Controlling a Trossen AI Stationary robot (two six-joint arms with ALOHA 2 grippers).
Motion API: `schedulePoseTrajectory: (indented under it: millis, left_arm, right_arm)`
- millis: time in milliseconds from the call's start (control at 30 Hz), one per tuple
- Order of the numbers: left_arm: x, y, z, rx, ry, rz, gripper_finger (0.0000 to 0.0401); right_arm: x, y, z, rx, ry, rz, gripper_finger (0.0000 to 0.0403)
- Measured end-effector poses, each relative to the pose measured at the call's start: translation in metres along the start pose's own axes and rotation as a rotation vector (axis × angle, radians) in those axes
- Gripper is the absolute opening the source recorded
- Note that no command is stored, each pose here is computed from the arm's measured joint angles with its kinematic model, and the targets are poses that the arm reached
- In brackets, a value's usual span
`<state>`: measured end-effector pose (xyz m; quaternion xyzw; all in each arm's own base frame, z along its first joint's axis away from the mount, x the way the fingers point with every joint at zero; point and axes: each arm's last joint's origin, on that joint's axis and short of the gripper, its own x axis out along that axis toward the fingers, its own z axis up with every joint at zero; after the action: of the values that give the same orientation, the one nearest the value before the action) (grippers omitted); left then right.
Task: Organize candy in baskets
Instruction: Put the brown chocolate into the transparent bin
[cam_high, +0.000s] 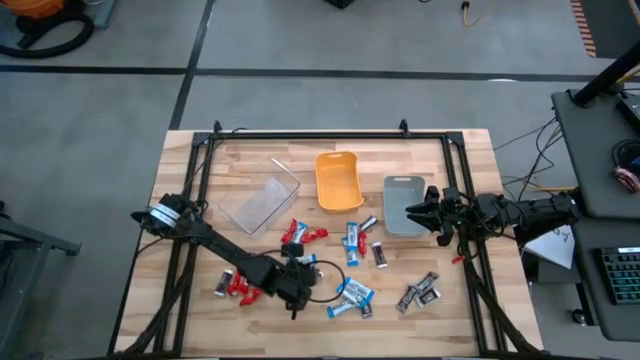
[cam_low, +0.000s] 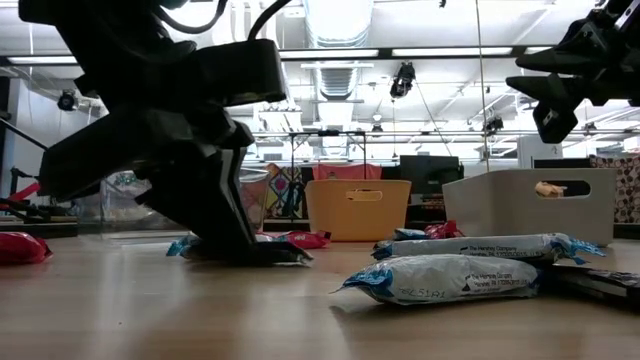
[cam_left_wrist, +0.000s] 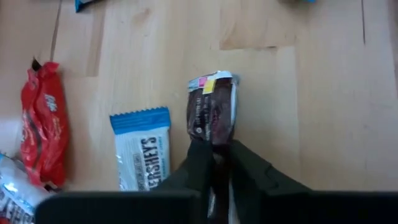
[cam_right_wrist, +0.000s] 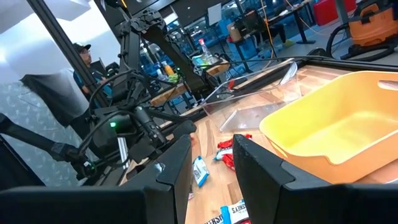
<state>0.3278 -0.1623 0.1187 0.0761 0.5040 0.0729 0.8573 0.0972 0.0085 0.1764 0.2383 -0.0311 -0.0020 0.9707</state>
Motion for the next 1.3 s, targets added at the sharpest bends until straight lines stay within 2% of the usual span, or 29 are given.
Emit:
schedulePoseTrajectory:
  millis: [233,333,567,733,867,1000,1133,1300]
  left_arm:
    - [-0.009,0.003,0.003,0.025,-0.009,-0.020,0.0004]
    - [-0.019,0.006,0.005,0.023,-0.011,-0.062,0.0001]
    - [-0.066,0.021,0.020,0.022,-0.123,-0.111,0.0000]
    - [-0.109,0.046,0.026,-0.019,-0.198,-0.107,0.0000]
    - [-0.140,0.073,0.021,-0.075,-0.224,-0.016,0.0000]
    - [-0.164,0.105,0.011,-0.212,-0.223,0.116,0.0000]
    - [-0.179,0.136,-0.003,-0.353,-0.192,0.255,0.0000]
    - [-0.181,0.165,-0.017,-0.454,-0.142,0.349,0.0000]
  right_arm:
    - [0.000,0.000,0.000,0.000,-0.001,0.001,0.0109]
    - [0.000,0.000,0.000,0.000,-0.001,0.001,0.0109]
    - [0.000,0.000,0.000,-0.001,-0.001,0.001,0.0109]
    - [0.000,0.000,0.000,0.007,-0.002,0.000,0.0109]
    - [0.000,0.000,0.000,0.008,-0.005,-0.006,0.0109]
    - [0.000,0.000,0.000,0.033,-0.005,-0.006,0.0109]
    - [0.000,0.000,0.000,0.041,-0.005,-0.007,0.0109]
    - [0.000,0.000,0.000,0.042,-0.003,-0.008,0.0109]
